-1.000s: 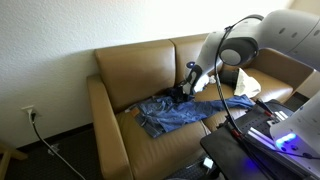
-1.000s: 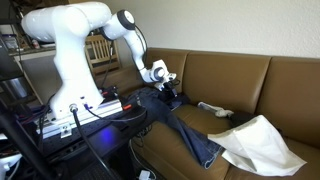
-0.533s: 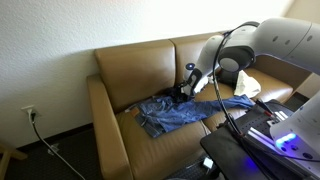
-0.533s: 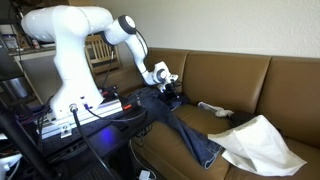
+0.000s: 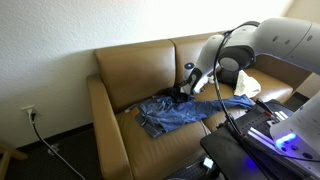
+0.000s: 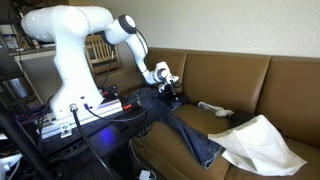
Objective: Move the black cloth to the right of the couch
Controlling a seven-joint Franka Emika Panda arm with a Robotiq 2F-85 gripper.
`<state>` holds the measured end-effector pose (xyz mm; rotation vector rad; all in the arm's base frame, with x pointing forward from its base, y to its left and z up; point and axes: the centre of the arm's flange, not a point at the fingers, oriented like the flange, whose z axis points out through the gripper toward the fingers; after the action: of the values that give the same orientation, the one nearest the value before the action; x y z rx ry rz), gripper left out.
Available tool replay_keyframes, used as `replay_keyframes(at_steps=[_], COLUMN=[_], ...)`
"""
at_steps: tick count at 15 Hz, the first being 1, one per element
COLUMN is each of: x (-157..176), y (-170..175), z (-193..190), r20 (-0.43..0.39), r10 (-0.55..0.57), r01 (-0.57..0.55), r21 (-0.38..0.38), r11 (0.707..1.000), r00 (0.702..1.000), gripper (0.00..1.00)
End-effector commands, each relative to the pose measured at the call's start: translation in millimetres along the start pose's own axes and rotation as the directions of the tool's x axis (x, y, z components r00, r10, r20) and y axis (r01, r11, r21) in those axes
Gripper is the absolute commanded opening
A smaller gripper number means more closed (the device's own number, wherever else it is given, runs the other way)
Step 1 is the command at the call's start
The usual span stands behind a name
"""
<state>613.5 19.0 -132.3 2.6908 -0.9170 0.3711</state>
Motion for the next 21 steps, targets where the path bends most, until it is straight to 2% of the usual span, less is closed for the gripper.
replay_keyframes(at_steps=[1,3,5,9,13,17,18,19,21], x=[9.4,21.3,46.1,106.9,172.6,232.1,232.6,238.1,250.4], y=[-3.7,3.5,14.6,55.5,128.3,199.6,203.5,178.7,192.4], z=[-1.7,-21.5,-38.0,-61.3,-96.4,-135.1,-143.4,-112.3,-122.5], r20=[0.148,0.171,0.159,0.134,0.152,0.213,0.244,0.166,0.172], r10=[0.100,0.144,0.231,0.429,0.599,0.732,0.714,0.716,0.723], r01=[-0.090,-0.141,-0.237,-0.440,-0.616,-0.762,-0.754,-0.735,-0.743], r21=[-0.070,-0.030,0.015,0.061,0.111,0.153,0.173,0.147,0.156], r11=[0.993,0.990,0.971,0.896,0.780,0.629,0.633,0.662,0.651], r00=[0.984,0.975,0.960,0.893,0.786,0.647,0.656,0.678,0.669], gripper=[0.00,0.00,0.00,0.00,0.00,0.00,0.00,0.00,0.01])
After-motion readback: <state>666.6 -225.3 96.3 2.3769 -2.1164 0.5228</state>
